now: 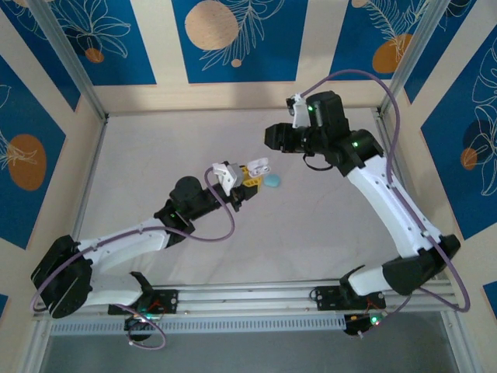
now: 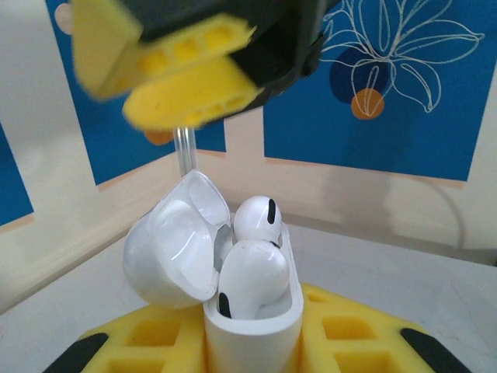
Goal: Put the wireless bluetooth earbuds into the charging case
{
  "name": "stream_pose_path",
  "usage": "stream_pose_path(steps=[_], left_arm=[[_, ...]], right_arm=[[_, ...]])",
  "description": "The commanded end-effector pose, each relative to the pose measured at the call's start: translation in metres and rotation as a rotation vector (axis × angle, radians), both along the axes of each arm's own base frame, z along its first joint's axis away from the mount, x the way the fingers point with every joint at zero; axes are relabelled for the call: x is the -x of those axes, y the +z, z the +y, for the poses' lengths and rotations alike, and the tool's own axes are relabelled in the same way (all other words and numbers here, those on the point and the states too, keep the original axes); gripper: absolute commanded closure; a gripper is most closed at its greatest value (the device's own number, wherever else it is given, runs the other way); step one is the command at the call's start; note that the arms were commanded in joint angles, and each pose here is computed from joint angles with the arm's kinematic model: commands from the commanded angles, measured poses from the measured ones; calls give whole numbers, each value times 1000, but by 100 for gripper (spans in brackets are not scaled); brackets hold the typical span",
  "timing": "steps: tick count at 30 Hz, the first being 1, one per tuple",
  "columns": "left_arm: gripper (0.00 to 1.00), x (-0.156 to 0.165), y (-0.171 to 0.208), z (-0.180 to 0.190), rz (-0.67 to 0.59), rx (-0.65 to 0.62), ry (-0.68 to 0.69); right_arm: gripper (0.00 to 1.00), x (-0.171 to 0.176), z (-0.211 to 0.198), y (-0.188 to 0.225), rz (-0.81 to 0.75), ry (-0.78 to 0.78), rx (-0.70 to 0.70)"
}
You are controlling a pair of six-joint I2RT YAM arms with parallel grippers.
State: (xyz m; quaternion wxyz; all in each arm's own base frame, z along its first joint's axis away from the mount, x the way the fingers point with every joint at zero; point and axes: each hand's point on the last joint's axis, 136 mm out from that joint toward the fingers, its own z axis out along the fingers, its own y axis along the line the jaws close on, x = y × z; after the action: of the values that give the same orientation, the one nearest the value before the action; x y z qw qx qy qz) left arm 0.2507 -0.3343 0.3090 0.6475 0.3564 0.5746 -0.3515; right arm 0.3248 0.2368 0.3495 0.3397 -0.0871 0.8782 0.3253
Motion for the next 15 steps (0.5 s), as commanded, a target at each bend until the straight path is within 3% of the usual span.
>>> stream_pose_path(steps=[1, 15], left_arm=[[73, 14, 26, -4, -86, 16, -53], [73, 3, 24, 2, -50, 19, 14]], right_arm=[[59, 26, 11, -21, 163, 135, 22], [59, 58, 10, -25, 195, 252, -17]])
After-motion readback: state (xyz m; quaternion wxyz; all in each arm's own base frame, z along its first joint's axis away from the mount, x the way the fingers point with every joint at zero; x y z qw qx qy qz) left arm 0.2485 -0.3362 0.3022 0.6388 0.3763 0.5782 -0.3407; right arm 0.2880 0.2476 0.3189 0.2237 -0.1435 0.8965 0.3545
